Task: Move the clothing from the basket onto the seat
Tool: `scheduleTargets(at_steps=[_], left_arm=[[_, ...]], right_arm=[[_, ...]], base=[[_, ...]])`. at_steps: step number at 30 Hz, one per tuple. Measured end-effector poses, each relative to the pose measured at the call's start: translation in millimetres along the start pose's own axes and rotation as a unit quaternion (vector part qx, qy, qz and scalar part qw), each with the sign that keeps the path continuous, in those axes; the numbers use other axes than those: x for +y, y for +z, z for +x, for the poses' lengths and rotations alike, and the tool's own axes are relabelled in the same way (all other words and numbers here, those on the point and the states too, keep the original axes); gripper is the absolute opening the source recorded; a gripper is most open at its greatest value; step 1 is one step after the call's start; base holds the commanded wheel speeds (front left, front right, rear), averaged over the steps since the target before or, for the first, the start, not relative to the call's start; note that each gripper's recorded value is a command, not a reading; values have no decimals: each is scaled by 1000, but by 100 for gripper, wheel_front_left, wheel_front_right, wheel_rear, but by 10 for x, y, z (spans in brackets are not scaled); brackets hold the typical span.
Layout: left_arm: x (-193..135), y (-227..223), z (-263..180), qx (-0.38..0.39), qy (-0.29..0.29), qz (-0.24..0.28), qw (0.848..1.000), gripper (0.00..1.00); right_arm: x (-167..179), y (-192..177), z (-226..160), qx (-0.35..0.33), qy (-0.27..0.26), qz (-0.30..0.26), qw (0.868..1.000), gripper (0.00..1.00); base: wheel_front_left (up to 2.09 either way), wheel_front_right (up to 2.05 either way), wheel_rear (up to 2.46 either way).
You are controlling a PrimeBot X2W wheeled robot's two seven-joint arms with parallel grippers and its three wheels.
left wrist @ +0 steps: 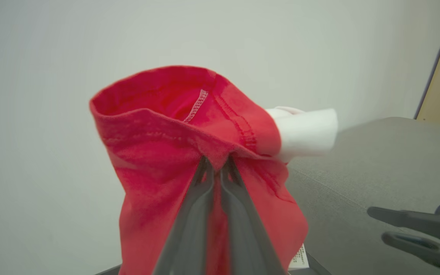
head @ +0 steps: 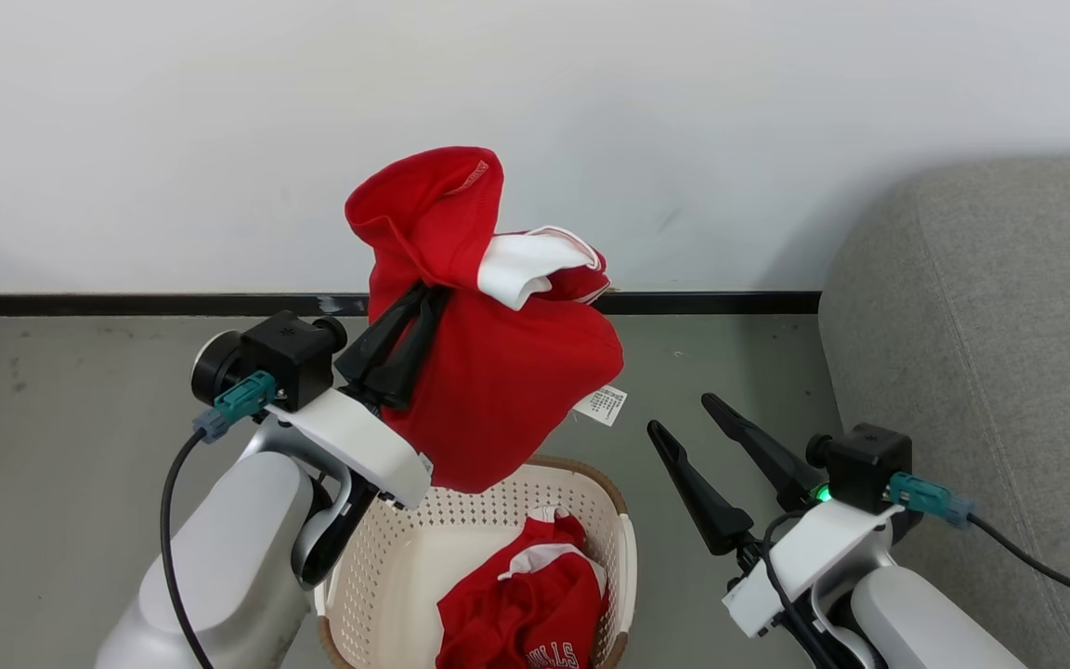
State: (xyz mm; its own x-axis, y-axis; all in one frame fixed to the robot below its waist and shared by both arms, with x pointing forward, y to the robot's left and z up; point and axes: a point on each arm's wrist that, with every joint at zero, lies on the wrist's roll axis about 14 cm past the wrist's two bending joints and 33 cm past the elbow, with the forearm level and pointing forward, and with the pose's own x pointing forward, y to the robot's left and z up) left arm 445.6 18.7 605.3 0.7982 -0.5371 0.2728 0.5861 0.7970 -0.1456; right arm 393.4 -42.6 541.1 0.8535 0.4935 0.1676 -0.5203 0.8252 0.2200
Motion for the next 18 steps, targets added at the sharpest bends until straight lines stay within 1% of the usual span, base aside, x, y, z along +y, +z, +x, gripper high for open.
scheduleTargets(at_steps=[3, 7, 14, 18], left_arm=[[-36, 60, -19, -3, -2, -1, 1000, 0], [-139, 118, -34, -4, -12, -1, 1000, 0], [-313, 252, -41, -14, -30, -11, 999, 0], [-355, 346, -37, -20, -36, -10, 999, 0]], right_arm=[[38, -26, -33, 5, 3, 4, 1000, 100], [170, -153, -83, 24, 19, 16, 999, 100], [397, -376, -120, 59, 45, 47, 996, 100], [543, -483, -118, 76, 62, 66, 993, 100]], base=[[0, 0, 0], [0, 0, 0], [0, 0, 0], [0, 0, 0]])
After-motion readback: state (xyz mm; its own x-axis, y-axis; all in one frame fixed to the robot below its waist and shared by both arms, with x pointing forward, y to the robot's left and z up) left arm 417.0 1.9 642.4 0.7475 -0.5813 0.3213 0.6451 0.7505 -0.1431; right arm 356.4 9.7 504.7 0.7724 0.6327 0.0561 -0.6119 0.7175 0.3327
